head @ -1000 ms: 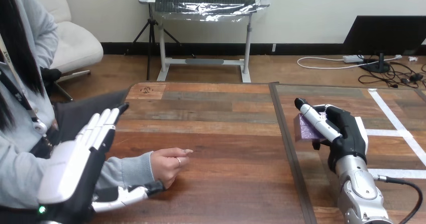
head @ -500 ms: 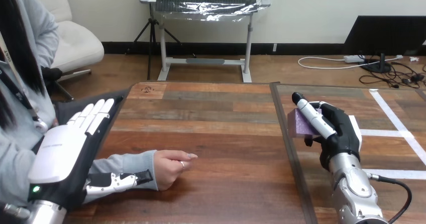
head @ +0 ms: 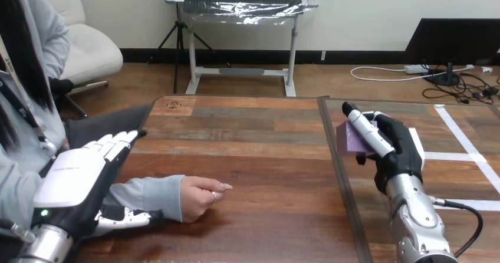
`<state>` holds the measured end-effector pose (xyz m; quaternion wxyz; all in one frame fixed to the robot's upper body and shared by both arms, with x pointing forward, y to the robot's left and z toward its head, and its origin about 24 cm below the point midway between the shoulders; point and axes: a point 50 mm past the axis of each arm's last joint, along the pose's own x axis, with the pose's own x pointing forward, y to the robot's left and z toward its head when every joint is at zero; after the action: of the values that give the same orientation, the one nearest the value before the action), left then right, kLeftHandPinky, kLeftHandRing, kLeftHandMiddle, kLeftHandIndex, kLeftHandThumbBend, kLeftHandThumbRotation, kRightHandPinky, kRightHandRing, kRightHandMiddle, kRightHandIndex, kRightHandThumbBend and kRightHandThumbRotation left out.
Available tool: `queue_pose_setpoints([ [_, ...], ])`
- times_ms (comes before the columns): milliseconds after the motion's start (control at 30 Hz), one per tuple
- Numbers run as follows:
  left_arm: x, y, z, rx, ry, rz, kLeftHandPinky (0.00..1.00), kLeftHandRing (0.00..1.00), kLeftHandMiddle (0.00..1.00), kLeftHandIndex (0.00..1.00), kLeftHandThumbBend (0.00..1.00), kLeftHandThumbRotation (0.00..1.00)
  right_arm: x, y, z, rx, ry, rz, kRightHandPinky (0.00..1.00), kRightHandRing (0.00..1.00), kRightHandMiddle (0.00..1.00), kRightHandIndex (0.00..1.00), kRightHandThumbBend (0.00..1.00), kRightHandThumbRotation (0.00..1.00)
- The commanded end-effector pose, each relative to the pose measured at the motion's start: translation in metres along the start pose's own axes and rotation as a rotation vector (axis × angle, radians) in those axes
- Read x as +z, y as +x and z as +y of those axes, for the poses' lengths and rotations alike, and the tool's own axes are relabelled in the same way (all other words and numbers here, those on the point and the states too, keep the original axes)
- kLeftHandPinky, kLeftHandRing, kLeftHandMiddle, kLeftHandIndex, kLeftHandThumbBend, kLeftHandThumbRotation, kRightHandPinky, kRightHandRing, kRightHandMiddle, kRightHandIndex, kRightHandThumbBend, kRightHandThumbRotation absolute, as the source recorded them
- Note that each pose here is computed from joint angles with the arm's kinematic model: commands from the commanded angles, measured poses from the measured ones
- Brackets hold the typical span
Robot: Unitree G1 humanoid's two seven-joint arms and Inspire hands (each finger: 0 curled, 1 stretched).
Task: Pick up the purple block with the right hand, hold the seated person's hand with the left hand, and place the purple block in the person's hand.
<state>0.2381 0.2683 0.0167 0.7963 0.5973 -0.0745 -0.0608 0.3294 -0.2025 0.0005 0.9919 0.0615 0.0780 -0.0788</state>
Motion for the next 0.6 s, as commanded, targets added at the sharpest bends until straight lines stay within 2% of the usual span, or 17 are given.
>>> queue_pose_setpoints([
  [0, -0.001, 0.023, 0.02, 0.048, 0.055, -0.046, 0.87, 0.89, 0.89, 0.88, 1.0, 0.38, 0.029, 0.009, 0.009, 0.027, 0.018, -0.121, 0.0, 0.04, 0.09, 0.13, 0.26, 0.27],
  [567, -0.01, 0.034, 0.012, -0.098, 0.106, -0.037, 0.82, 0.86, 0.86, 0.84, 1.0, 0.3, 0.03, 0.004, 0.008, 0.04, 0.048, -0.146, 0.0, 0.03, 0.08, 0.12, 0.26, 0.27],
])
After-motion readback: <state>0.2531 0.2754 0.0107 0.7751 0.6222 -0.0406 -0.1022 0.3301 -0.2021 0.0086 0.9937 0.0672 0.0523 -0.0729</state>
